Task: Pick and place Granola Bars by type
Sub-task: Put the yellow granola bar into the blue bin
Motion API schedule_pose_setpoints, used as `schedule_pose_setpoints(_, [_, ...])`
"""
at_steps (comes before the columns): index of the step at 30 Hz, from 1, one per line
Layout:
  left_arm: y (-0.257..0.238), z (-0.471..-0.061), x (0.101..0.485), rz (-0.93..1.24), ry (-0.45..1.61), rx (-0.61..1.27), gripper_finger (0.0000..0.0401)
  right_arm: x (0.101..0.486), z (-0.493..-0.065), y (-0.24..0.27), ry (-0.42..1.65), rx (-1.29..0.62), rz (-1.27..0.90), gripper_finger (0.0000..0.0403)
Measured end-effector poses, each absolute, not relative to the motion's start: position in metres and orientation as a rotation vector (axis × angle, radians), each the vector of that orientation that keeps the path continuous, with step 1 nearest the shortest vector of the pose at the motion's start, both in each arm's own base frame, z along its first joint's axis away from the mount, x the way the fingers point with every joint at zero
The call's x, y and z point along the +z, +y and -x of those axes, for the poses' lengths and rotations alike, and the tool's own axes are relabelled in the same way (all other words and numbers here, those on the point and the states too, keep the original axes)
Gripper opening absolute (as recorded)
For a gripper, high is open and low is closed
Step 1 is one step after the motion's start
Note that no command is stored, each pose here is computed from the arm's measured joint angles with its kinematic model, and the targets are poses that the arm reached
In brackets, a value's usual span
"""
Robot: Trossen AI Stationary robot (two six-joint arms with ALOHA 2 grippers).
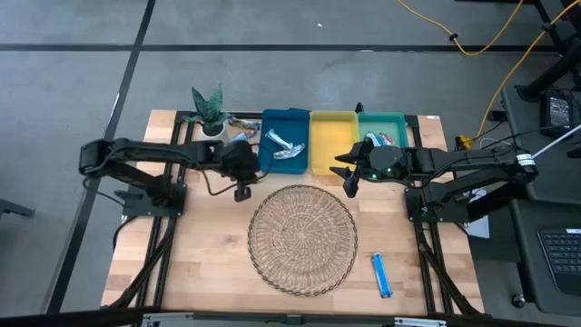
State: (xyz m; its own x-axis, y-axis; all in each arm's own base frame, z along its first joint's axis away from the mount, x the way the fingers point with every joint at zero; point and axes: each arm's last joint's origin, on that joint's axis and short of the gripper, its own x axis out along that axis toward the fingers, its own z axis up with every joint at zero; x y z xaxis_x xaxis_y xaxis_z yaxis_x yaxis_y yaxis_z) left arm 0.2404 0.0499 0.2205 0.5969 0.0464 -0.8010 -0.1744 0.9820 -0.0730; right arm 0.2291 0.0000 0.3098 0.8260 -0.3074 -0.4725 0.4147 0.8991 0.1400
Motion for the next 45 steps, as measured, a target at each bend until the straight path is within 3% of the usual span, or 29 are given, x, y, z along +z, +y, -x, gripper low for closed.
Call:
schedule_pose_setpoints(9, [0.038, -0.227, 0.270, 0.282, 0.592, 0.154, 0.0027, 0.310, -0.229, -0.001, 0.456, -0.405, -0.213, 0.0188])
schedule_pose_setpoints(18, [0.034, -0.219, 0.305, 0.230, 0.307, 0.218, 0.0027, 0.312, -0.230, -0.001, 0.442, -0.397, -0.192, 0.0188])
schedule_pose_setpoints(32, [0.045, -0.221, 0.319, 0.316, 0.137, 0.302, 0.0026, 0.318, -0.233, -0.001, 0.378, -0.378, -0.148, 0.0188])
schedule_pose_setpoints(36, [0.049, -0.224, 0.341, 0.320, 0.086, 0.335, 0.0026, 0.318, -0.233, -0.003, 0.387, -0.374, -0.101, 0.0188])
schedule_pose_setpoints(45, [0.061, -0.244, 0.382, 0.254, 0.269, 0.506, 0.0025, 0.324, -0.226, -0.022, 0.386, -0.378, -0.040, 0.0188])
